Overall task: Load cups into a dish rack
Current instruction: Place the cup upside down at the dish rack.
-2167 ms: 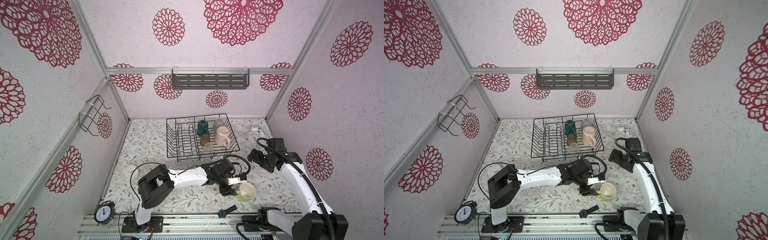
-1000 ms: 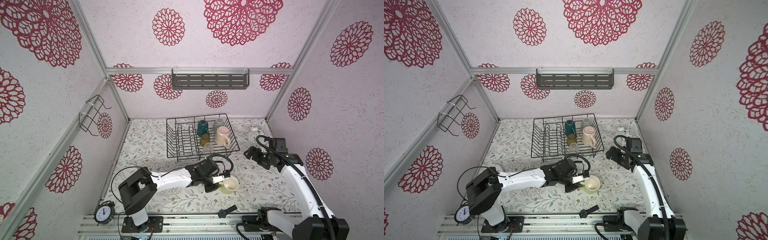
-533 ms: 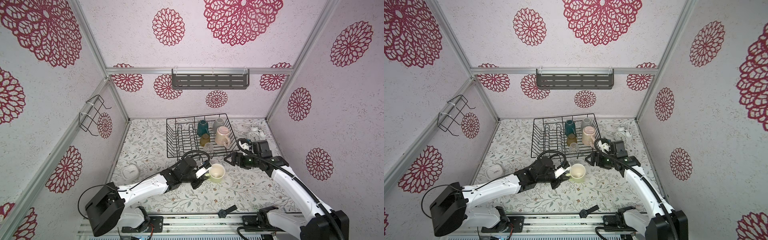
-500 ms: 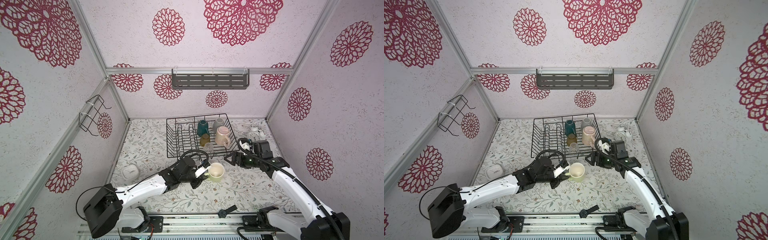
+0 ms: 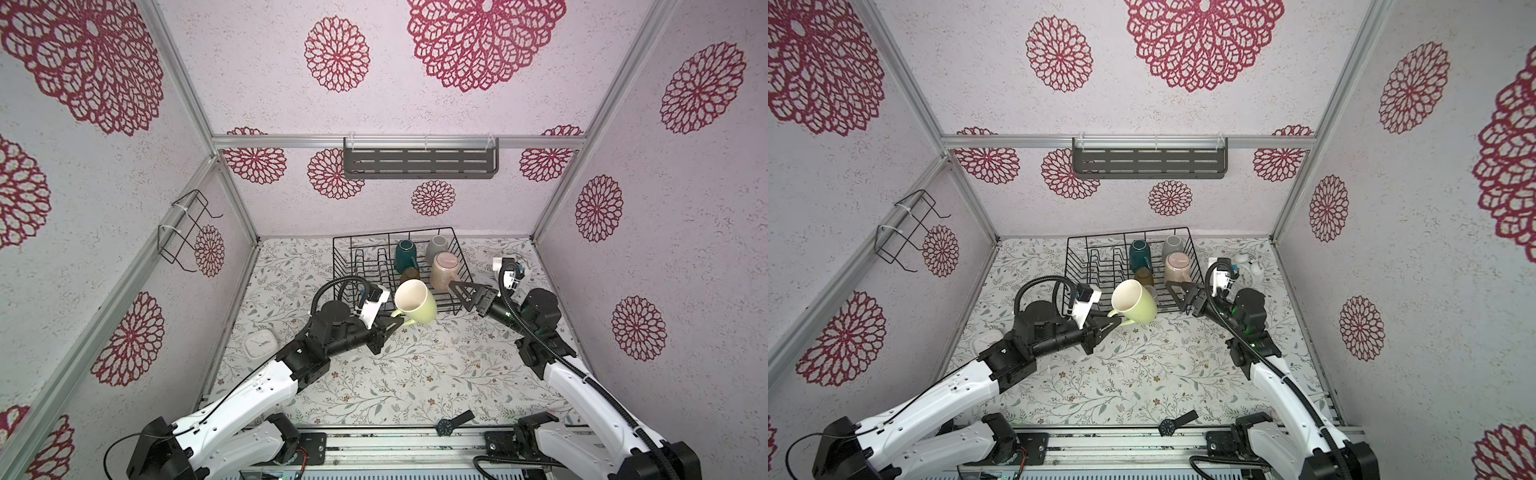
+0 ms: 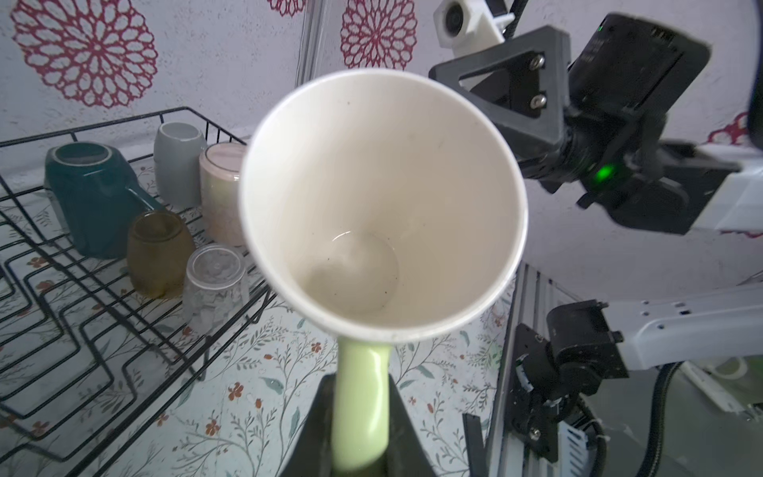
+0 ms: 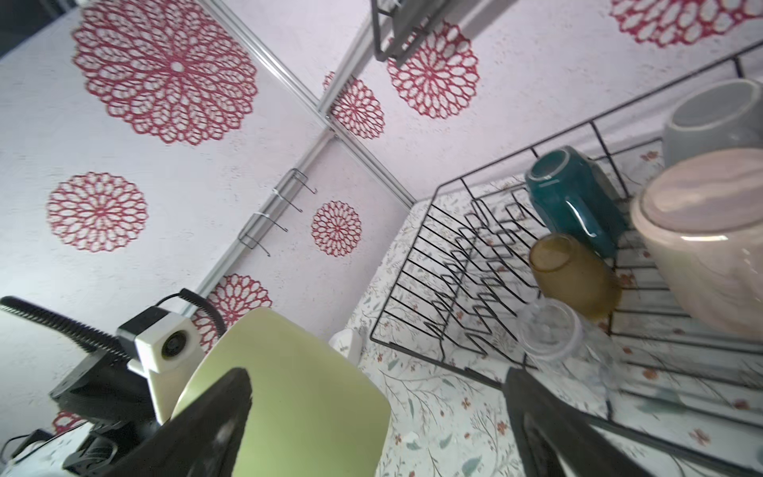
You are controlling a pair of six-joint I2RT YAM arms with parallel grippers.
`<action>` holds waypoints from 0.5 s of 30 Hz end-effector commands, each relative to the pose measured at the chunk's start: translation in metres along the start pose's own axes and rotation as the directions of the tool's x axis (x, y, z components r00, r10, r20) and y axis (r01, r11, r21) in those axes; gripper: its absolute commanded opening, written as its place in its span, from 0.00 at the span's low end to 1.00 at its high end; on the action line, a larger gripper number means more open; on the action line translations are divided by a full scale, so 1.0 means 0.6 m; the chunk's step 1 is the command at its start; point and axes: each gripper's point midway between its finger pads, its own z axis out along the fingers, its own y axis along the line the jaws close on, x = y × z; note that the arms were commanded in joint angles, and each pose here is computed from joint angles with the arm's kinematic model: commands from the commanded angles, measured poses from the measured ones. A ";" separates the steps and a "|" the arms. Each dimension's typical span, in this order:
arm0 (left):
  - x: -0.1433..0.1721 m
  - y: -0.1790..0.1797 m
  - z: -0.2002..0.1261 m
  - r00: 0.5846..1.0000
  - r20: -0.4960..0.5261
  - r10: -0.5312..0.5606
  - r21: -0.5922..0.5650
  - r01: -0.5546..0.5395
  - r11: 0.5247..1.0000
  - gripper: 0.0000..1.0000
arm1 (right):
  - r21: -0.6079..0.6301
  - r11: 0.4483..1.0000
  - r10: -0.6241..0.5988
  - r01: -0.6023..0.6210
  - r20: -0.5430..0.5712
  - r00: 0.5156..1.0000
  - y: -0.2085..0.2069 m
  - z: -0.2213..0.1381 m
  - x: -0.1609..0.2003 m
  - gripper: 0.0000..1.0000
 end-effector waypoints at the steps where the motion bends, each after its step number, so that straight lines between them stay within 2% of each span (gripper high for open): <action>1: -0.147 -0.040 -0.043 0.953 0.289 -0.091 0.112 0.061 0.992 0.00 | -0.308 0.937 -0.140 0.166 0.104 0.985 0.139 -0.015 -0.034 0.99; 6: -0.200 -0.077 -0.057 0.914 0.366 -0.175 0.265 0.078 0.961 0.00 | -0.420 0.884 -0.171 0.206 0.121 0.978 0.192 -0.007 -0.024 0.99; 11: -0.228 -0.093 -0.058 0.898 0.391 -0.202 0.341 0.062 0.938 0.00 | -0.465 0.872 -0.122 0.153 0.095 0.988 0.205 0.010 -0.026 0.99; 15: -0.236 -0.110 -0.046 0.909 0.360 -0.209 0.412 0.046 0.910 0.00 | -0.499 0.856 -0.080 0.138 0.136 0.987 0.212 0.007 -0.038 0.99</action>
